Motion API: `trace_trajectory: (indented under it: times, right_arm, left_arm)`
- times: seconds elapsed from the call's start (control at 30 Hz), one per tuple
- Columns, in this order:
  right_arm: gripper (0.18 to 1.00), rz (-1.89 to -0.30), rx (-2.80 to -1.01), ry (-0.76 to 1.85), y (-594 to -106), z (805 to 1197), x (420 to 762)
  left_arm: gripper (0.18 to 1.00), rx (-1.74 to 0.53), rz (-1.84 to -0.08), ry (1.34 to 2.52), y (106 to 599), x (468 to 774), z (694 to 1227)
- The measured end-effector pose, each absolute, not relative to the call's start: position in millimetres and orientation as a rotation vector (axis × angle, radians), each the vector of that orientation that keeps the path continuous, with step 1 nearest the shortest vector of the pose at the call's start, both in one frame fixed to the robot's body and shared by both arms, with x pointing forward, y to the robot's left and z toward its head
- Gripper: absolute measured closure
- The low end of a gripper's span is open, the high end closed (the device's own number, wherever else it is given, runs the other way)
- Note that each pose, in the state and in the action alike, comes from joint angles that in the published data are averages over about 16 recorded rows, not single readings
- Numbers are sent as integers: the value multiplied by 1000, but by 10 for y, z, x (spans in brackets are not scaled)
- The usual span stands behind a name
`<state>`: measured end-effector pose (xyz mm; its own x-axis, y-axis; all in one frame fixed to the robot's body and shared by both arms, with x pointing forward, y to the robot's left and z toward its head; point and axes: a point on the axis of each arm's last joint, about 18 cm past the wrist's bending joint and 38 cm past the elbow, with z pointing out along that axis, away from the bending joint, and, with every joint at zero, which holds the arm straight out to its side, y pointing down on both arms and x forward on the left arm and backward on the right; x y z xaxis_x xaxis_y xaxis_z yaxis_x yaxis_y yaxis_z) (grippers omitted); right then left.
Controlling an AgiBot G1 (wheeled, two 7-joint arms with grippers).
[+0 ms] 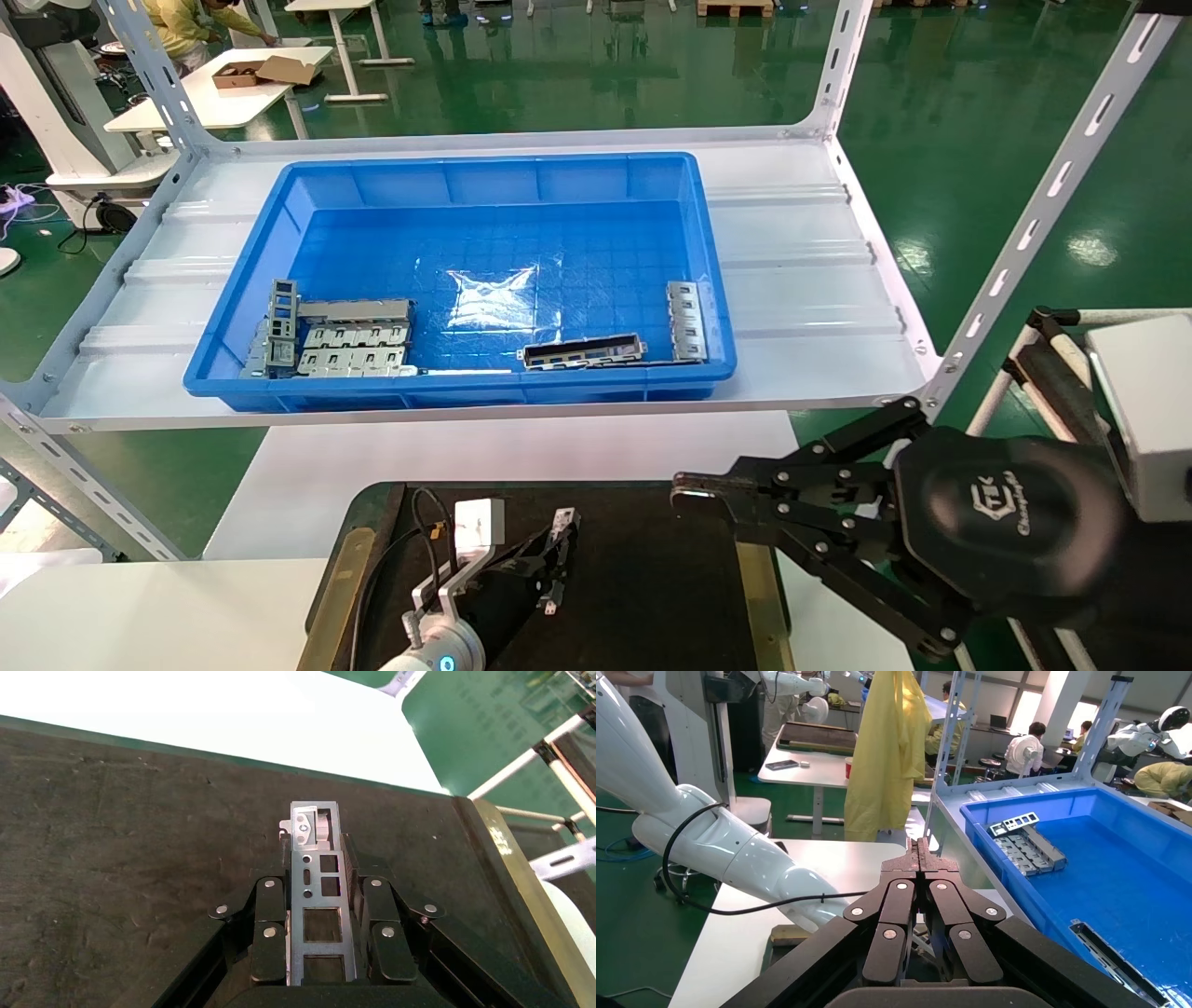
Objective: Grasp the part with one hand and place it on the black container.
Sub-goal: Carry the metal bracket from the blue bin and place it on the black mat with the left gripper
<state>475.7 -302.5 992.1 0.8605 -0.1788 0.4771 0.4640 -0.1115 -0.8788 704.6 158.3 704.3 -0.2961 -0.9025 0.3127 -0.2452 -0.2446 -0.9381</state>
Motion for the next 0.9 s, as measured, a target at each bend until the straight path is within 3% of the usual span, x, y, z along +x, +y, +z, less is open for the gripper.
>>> trace_trajectory:
  times: [0.9]
  right_arm:
    - [988,-552,-1595,-229,-3025,9921,4757]
  left_arm:
    - [863,-1492,-1546,1383,1514,7126,6919]
